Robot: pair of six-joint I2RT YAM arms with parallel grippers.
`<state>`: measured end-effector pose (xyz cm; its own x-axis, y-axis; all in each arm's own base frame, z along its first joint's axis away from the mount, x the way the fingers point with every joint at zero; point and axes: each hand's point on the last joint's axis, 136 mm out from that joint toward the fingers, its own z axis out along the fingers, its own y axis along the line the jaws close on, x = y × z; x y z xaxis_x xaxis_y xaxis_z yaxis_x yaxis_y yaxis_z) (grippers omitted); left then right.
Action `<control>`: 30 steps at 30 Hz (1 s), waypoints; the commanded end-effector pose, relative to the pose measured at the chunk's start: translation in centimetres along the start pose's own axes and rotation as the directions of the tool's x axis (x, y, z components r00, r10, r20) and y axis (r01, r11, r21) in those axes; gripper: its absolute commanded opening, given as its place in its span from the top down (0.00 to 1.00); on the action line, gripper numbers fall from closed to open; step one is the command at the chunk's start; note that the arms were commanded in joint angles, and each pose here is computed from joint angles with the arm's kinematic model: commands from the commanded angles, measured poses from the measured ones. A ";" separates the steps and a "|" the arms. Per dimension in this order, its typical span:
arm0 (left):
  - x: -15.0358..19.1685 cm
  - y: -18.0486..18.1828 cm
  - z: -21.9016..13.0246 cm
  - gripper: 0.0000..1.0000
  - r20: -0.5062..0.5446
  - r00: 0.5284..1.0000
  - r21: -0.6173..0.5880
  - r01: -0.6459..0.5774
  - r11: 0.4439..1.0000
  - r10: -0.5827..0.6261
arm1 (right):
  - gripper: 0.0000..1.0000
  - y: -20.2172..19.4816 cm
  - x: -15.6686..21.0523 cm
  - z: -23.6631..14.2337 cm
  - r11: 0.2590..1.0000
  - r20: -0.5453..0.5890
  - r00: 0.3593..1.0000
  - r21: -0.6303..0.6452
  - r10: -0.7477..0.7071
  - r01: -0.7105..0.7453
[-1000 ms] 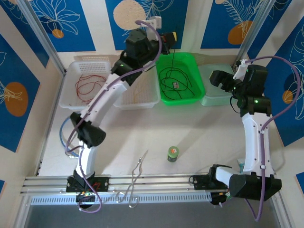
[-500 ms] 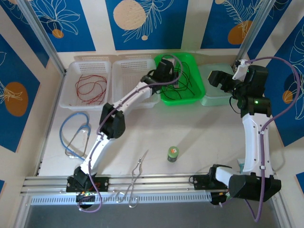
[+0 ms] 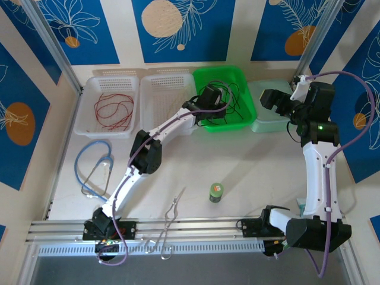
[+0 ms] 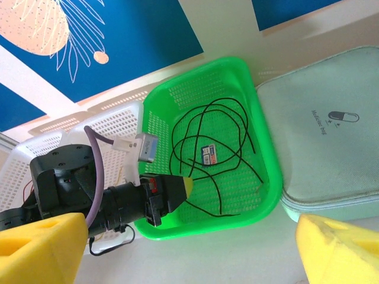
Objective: Untangle the cables
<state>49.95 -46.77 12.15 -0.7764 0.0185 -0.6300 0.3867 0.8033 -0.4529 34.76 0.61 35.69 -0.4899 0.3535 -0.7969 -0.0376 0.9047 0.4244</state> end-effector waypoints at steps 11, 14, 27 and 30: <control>-1.0 -0.2 -1.2 0.65 -0.014 1.000 0.035 -0.001 0.999 0.002 | 0.10 1.1 0.6 -1.4 1.000 -0.014 1.000 -0.029 0.003 -0.003; -3.1 -1.0 -3.1 0.54 0.046 0.999 0.027 -0.031 0.999 0.030 | 0.10 0.9 0.6 -1.6 1.000 -0.015 1.000 -0.007 -0.003 0.003; -12.8 -6.6 -17.4 0.00 0.355 0.906 -0.013 -0.241 0.970 0.230 | 0.09 1.1 0.5 -2.0 1.000 -0.005 1.000 -0.001 -0.013 0.013; -13.4 -6.6 -20.7 0.00 0.409 0.880 -0.034 -0.250 0.968 0.242 | 0.08 0.9 1.0 -1.6 1.000 -0.002 1.000 -0.007 -0.004 0.004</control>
<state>48.07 -42.06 33.06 -0.4817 -0.0202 -0.8761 0.5478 0.7734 -0.3190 33.21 1.13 35.77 -0.5096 0.3518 -0.7852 -0.0320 0.9042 0.4259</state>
